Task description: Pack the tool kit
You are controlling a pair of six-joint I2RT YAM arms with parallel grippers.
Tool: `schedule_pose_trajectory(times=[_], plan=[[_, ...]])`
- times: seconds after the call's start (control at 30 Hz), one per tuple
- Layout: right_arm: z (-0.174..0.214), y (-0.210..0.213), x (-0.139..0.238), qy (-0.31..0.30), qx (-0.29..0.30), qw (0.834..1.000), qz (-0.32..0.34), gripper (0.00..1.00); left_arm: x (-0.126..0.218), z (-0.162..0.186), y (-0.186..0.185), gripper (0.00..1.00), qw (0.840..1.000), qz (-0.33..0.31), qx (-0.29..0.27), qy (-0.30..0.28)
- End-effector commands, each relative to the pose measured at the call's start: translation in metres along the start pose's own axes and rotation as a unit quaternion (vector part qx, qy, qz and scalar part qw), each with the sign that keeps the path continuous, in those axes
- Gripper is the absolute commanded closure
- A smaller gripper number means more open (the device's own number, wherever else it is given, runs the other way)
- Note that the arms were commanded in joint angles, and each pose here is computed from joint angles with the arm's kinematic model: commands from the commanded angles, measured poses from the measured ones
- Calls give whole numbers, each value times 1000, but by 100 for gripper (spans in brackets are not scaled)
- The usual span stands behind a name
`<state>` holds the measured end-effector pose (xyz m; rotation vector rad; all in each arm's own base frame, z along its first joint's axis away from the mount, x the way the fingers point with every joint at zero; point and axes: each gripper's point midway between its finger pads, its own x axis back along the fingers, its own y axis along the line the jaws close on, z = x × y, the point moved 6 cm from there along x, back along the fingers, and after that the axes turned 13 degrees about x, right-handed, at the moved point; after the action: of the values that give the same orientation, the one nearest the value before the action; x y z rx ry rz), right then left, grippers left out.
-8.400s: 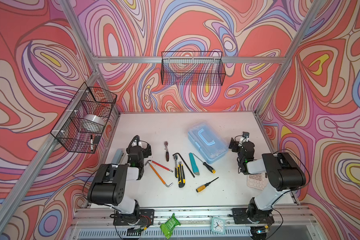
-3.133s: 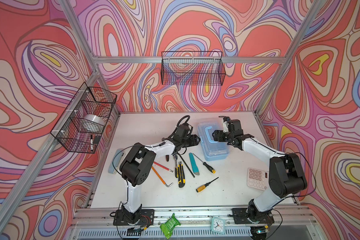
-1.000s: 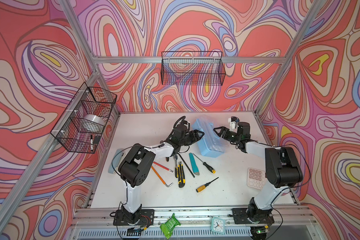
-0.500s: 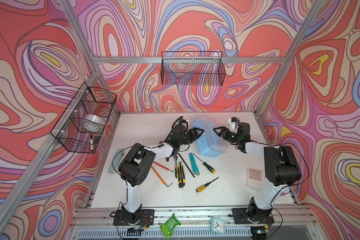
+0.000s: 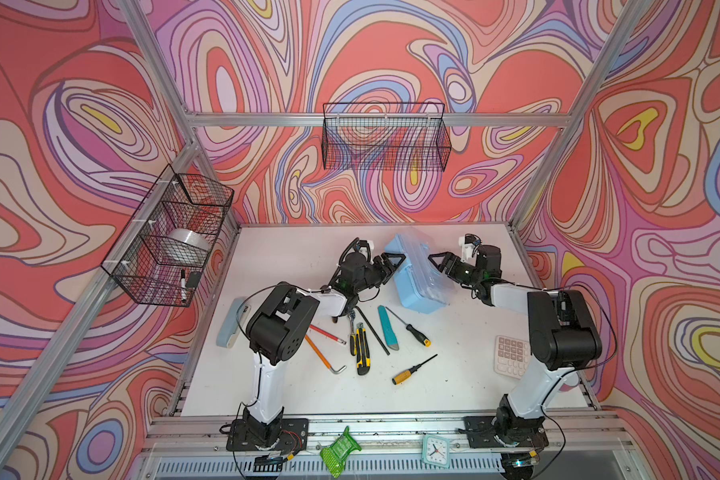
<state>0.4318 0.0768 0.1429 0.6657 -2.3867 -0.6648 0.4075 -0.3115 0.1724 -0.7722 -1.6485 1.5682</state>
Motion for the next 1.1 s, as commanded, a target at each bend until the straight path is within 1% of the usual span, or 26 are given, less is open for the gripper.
schedule_pose_trajectory(times=[0.0,0.13,0.23,0.4,0.5,0.73,1.07], plan=[[86,-24,-10,148,-55,987,41,35,-8,22,-9,44,997,55,15,52],[87,-25,-10,150,-57,986,43,35,-8,23,-11,49,996,63,16,54],[89,-27,-10,153,-59,985,47,35,-7,23,-16,49,995,80,21,54],[90,-28,-11,155,-60,985,49,36,-2,24,-21,54,993,109,25,49],[90,-28,-11,157,-63,984,50,36,1,24,-25,55,991,126,25,46],[90,-28,-12,159,-63,984,52,38,7,23,-32,58,989,140,17,37],[87,-26,-11,160,-61,984,48,38,6,21,-35,67,986,161,15,33]])
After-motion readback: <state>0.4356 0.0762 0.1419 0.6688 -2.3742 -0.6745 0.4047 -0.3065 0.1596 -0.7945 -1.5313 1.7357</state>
